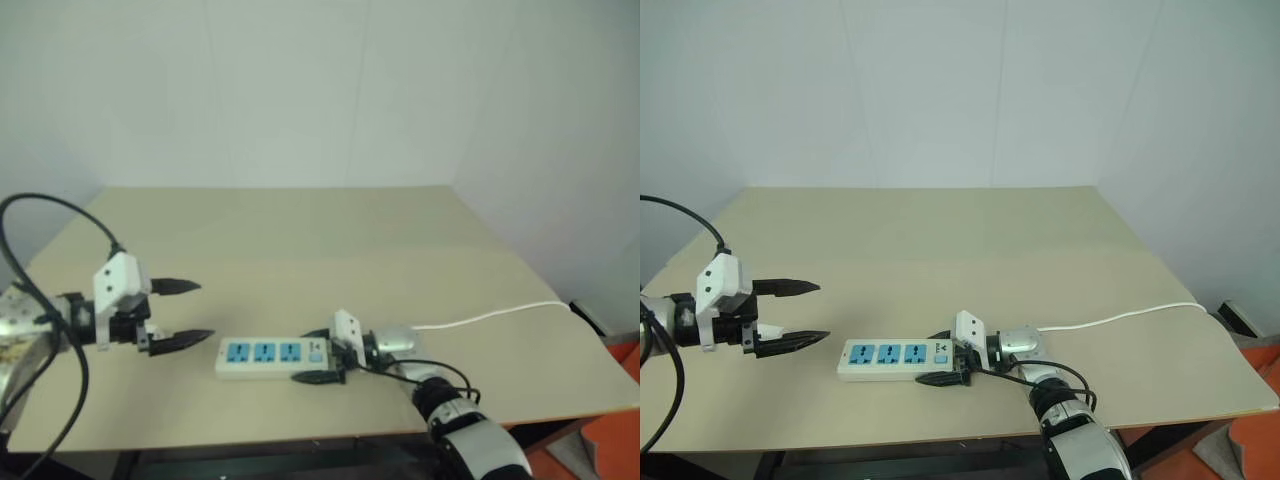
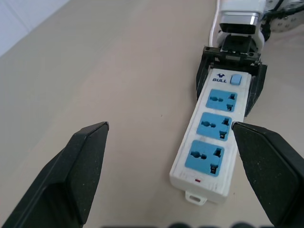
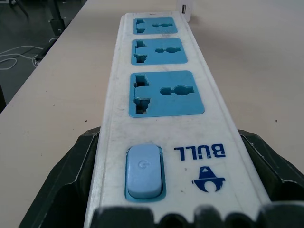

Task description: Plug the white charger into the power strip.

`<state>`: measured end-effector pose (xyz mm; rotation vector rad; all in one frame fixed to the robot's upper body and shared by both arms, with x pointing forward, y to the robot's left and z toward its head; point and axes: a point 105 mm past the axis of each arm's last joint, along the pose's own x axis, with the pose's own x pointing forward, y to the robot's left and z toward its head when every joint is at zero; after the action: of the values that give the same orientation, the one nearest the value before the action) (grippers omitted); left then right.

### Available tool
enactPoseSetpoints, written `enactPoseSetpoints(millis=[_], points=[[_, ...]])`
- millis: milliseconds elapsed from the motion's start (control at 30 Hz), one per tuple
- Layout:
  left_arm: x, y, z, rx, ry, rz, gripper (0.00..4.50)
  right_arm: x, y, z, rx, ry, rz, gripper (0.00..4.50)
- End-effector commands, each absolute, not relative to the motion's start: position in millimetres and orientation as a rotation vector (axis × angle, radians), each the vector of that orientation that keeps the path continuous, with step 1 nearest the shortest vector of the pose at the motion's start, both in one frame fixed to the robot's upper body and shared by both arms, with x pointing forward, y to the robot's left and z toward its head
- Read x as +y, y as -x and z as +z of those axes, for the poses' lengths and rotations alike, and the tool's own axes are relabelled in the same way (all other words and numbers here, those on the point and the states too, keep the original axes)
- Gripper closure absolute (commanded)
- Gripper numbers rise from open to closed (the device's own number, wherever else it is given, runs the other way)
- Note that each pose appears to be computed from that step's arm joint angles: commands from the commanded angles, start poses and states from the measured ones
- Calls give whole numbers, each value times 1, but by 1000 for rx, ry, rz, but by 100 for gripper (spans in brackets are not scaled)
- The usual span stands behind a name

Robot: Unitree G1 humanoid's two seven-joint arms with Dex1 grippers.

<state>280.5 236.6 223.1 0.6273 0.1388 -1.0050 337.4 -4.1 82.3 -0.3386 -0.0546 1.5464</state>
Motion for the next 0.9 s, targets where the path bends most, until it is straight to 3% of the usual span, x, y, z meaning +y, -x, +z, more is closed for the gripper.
enactPoseSetpoints(millis=[33, 167, 533, 900], points=[[263, -287, 226, 307, -907, -1007, 0, 2, -333, 72, -21, 342, 1560, 107], [285, -298, 233, 452, -1110, -1044, 0, 5, -333, 72, -16, 335, 1566, 107], [290, -343, 241, 720, -1609, -1157, 0, 12, -332, 71, 6, 318, 1577, 107], [298, -345, 205, 947, -1676, -1323, 0, 11, -334, 72, 19, 311, 1573, 107]])
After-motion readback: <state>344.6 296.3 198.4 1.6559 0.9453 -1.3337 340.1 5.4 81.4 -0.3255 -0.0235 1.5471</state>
